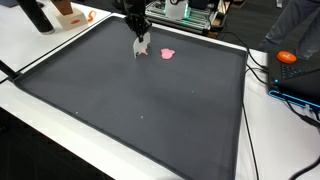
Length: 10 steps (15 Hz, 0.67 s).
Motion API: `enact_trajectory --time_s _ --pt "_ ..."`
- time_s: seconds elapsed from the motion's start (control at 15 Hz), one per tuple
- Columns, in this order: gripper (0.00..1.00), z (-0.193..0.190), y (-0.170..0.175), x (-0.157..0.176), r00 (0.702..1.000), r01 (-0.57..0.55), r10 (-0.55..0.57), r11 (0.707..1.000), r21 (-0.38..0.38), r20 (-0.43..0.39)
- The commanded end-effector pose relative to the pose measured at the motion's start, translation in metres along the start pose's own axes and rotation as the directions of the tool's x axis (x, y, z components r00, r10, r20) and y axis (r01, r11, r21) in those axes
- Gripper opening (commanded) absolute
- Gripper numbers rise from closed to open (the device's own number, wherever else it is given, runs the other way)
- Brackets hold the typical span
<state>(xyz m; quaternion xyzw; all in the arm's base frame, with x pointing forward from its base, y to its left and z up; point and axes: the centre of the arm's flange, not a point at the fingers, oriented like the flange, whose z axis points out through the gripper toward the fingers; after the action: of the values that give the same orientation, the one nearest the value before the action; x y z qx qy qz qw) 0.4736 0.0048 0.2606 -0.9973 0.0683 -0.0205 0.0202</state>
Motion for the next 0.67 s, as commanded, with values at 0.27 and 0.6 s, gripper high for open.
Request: enact_trajectory --time_s 0.27,0.6 --pt "0.01 0.006 -0.014 0.044 0.998 0.041 -0.042 0.999 -0.012 -0.044" --pt "0.01 0.006 -0.003 0.053 0.999 0.026 -0.027 1.000 -0.014 -0.038"
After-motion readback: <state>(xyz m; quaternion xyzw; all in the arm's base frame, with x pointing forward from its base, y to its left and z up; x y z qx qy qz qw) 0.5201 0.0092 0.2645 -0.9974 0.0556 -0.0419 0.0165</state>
